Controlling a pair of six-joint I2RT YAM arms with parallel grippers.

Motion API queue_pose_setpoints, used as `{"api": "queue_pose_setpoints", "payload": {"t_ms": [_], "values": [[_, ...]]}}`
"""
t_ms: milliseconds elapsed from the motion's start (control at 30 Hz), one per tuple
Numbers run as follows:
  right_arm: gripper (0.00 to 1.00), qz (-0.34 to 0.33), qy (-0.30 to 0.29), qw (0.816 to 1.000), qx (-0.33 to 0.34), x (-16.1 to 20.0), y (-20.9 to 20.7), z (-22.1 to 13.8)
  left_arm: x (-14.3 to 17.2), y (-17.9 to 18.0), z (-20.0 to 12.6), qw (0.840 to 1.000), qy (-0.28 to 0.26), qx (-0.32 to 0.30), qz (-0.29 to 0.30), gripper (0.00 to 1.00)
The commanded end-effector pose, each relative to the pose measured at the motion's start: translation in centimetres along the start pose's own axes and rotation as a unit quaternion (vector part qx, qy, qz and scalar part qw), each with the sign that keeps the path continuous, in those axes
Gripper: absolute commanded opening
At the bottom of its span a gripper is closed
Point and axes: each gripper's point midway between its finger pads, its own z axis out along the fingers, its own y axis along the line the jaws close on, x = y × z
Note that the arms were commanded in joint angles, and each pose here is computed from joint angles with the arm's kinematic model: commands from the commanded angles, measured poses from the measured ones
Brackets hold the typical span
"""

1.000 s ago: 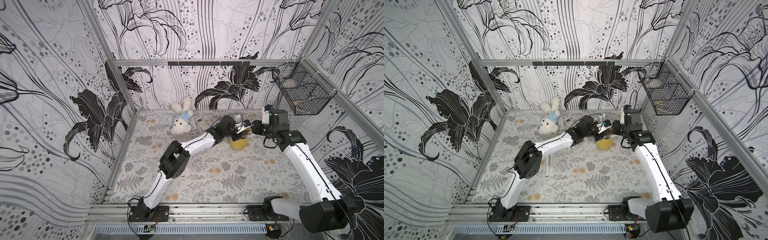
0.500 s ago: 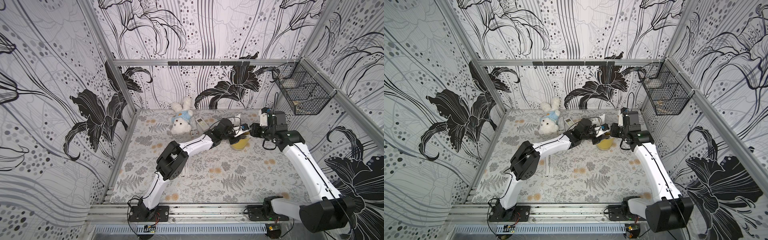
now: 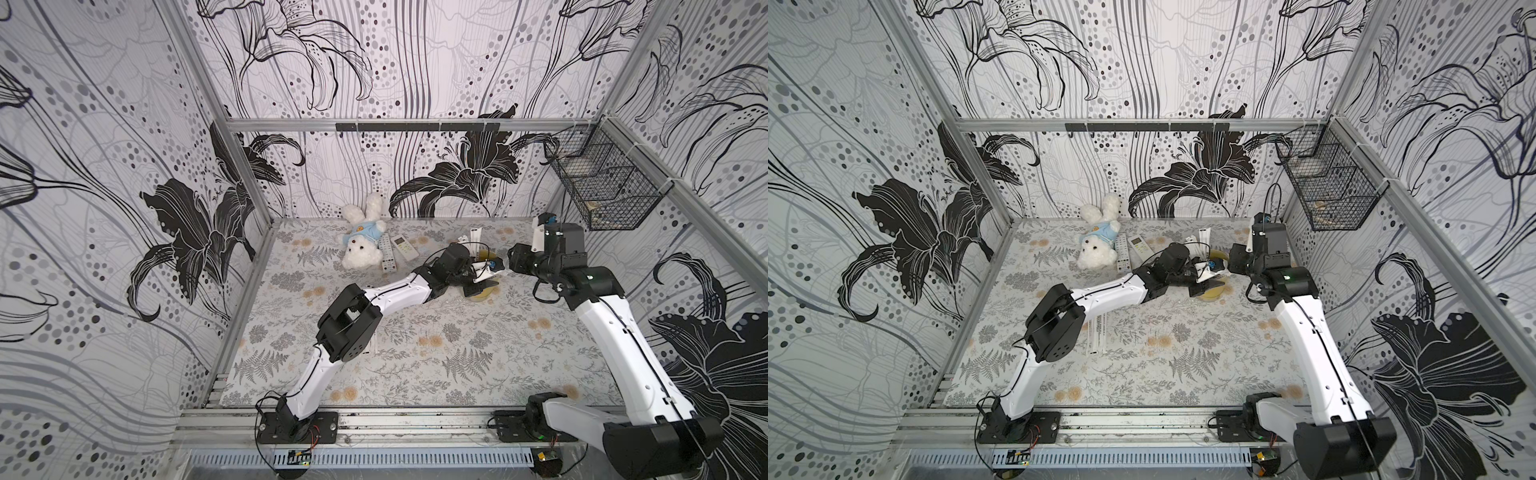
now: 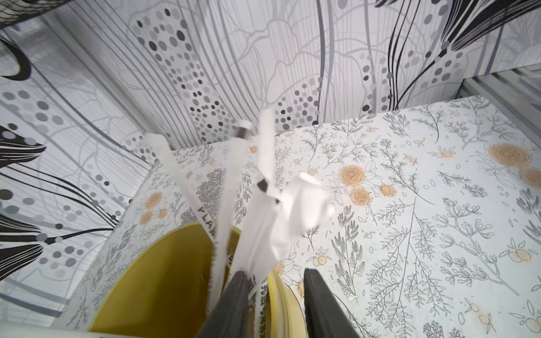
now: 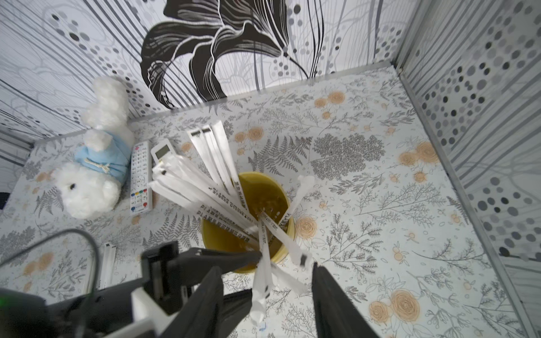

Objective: Take the straws out of the storage container
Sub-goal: Pick up the straw from the container.

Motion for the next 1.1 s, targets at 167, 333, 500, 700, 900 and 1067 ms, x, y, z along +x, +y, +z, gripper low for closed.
{"api": "queue_pose_setpoints", "payload": {"t_ms": [167,333,500,700,900,1067], "values": [[0.53,0.009,-0.04,0.999,-0.017,-1.8,0.5,-1.3,-0.1,-0.3,0.9,1.0,-0.006,0.002,0.008,0.3],[0.52,0.009,-0.04,0.999,-0.026,-1.7,0.8,-1.1,-1.3,0.3,0.1,0.999,-0.029,-0.014,0.003,0.25],[0.52,0.009,-0.035,0.999,-0.036,-1.5,1.1,-0.7,-2.6,0.8,-0.9,0.999,-0.046,-0.027,-0.001,0.25],[0.51,0.01,-0.033,0.998,-0.051,-1.2,1.6,-0.6,-2.9,1.0,-1.5,0.998,-0.049,-0.039,-0.008,0.25],[0.5,0.015,-0.031,0.998,-0.06,-0.9,1.9,-0.4,-3.3,1.3,-2.3,0.997,-0.057,-0.054,-0.012,0.24],[0.5,0.018,-0.029,0.997,-0.066,-0.7,2.0,-0.3,-3.9,1.5,-2.6,0.996,-0.063,-0.057,-0.012,0.17]]}}
